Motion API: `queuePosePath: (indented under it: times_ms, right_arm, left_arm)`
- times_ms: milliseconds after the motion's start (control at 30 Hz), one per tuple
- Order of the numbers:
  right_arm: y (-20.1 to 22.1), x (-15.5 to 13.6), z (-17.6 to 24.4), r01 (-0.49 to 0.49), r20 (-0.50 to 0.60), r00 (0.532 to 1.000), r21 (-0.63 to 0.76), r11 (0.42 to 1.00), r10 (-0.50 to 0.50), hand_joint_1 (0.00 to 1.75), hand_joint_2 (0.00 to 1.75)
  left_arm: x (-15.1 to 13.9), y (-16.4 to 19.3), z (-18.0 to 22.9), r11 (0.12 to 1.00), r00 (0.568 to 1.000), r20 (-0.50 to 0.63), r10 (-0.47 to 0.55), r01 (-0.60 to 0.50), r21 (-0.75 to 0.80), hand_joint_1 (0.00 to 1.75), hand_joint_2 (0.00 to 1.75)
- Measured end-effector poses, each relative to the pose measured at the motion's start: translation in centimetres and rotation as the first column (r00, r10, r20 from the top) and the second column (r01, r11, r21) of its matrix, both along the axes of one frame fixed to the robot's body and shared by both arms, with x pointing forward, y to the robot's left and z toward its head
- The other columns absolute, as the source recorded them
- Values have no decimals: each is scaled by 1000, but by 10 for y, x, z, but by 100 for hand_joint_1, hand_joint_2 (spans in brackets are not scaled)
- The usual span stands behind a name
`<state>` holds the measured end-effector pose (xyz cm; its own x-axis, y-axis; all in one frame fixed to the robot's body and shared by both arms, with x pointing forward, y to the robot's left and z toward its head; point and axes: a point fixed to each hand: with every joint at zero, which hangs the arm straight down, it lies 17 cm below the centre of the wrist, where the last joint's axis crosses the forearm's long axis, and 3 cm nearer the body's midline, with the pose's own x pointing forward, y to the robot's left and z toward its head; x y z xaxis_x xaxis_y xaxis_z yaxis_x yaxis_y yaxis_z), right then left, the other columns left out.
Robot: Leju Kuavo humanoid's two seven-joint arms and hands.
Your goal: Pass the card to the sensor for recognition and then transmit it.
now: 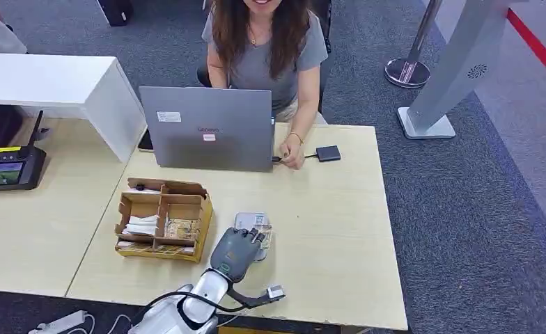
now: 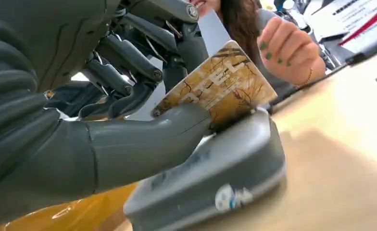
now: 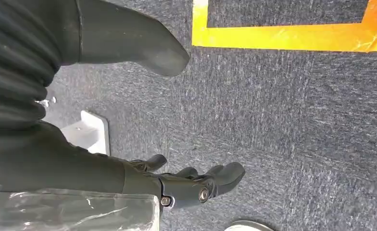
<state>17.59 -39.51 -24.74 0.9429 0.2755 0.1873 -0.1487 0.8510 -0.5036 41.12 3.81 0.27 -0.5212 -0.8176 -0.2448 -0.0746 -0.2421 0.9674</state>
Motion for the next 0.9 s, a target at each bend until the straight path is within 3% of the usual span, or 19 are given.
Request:
queuePosePath:
  times_ms: [400,900]
  right_arm:
    - [-1,0,0,1,-4,1000,-2,1000,-1,0,175]
    - [-1,0,0,2,-4,1000,-2,1000,-2,0,175]
  left_arm:
    - [11,14,-14,993,999,-11,39,-38,108,175,175]
    - [16,16,-7,993,997,25,70,-72,88,175,175]
